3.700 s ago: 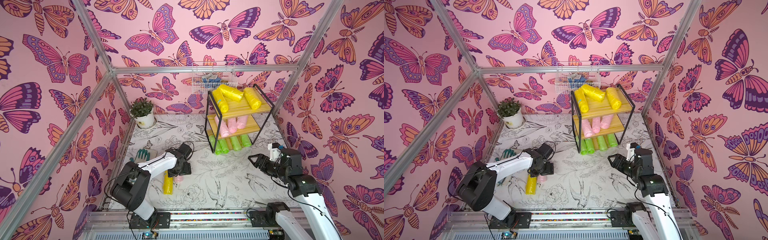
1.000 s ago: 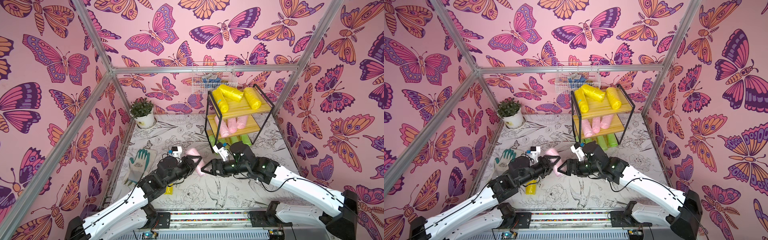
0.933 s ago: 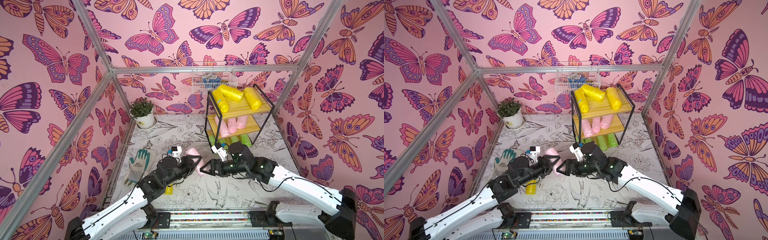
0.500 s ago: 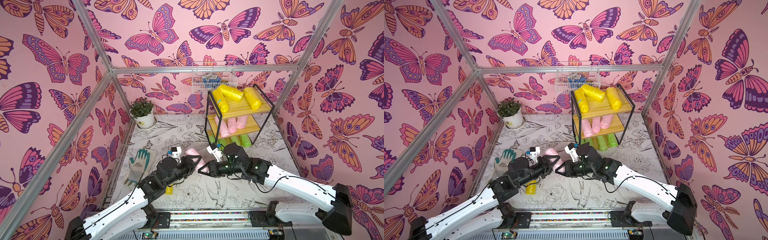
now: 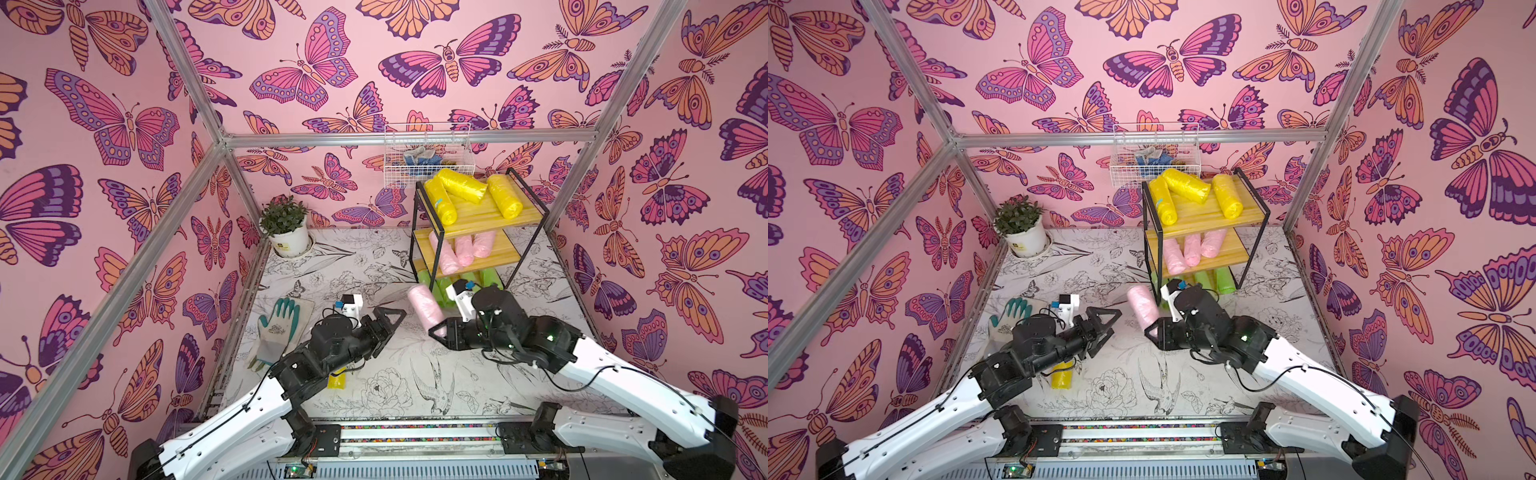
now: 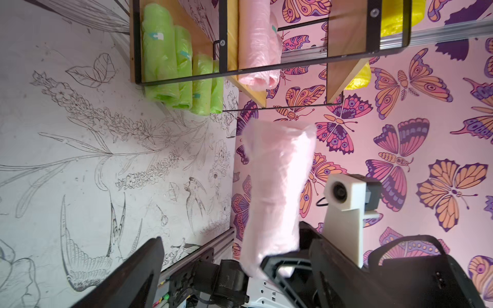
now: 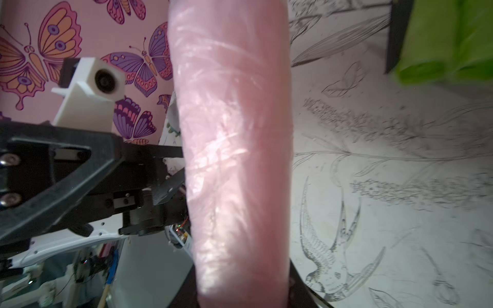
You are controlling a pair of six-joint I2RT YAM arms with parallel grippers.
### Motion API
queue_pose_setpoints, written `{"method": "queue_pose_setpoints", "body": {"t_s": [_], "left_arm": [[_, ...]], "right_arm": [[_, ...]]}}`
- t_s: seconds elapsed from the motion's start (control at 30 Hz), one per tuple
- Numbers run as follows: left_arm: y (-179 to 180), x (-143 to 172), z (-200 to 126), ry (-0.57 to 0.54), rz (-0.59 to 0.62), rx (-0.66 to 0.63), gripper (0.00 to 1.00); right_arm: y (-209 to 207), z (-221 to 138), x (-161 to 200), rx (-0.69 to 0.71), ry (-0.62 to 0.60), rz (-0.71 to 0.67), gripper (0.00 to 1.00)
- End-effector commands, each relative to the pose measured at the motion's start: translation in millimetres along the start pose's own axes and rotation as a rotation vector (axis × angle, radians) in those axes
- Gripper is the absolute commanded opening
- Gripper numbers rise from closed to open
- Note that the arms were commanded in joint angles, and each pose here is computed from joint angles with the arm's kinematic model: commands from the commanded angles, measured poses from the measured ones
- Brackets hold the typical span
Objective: Sort the rolls of trash bags by color and place them on the shelf
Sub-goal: Pick up the roll of trash bags from the center of the board, then place the roll of trash bags on the shelf.
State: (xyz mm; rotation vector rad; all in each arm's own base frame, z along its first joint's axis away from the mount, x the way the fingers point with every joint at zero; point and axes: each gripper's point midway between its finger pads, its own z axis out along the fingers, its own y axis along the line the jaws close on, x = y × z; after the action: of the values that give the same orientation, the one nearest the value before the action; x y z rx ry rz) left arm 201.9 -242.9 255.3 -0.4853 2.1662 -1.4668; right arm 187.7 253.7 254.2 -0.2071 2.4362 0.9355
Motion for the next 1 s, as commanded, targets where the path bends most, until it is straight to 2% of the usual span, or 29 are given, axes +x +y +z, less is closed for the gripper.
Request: {"method": "queue_pose_setpoints", "body": {"t_s": [0.0,0.23,0.37,0.5,0.67,0.97], "left_arm": [[10,2,-17,0.035,0.179,-0.142,0.90],[15,4,-27,0.056,0.253,-0.191,0.90],[19,2,-31,0.042,0.267,-0.208,0.90],[24,-1,-35,0.023,0.280,-0.232,0.91],[29,-4,-41,0.008,0.299,-0.260,0.92],[37,-12,-55,-0.032,0.351,-0.314,0.93]], "right_arm": [[-36,-38,-24,0.172,-0.105,-0.090,0.00],[-117,-78,-62,0.528,-0.199,-0.065,0.00],[-147,-90,-87,0.639,-0.267,-0.004,0.00],[-166,-92,-115,0.663,-0.350,0.073,0.00],[-180,-81,-148,0.665,-0.415,0.096,0.00],[-210,-53,-191,0.665,-0.439,0.112,0.00]]}}
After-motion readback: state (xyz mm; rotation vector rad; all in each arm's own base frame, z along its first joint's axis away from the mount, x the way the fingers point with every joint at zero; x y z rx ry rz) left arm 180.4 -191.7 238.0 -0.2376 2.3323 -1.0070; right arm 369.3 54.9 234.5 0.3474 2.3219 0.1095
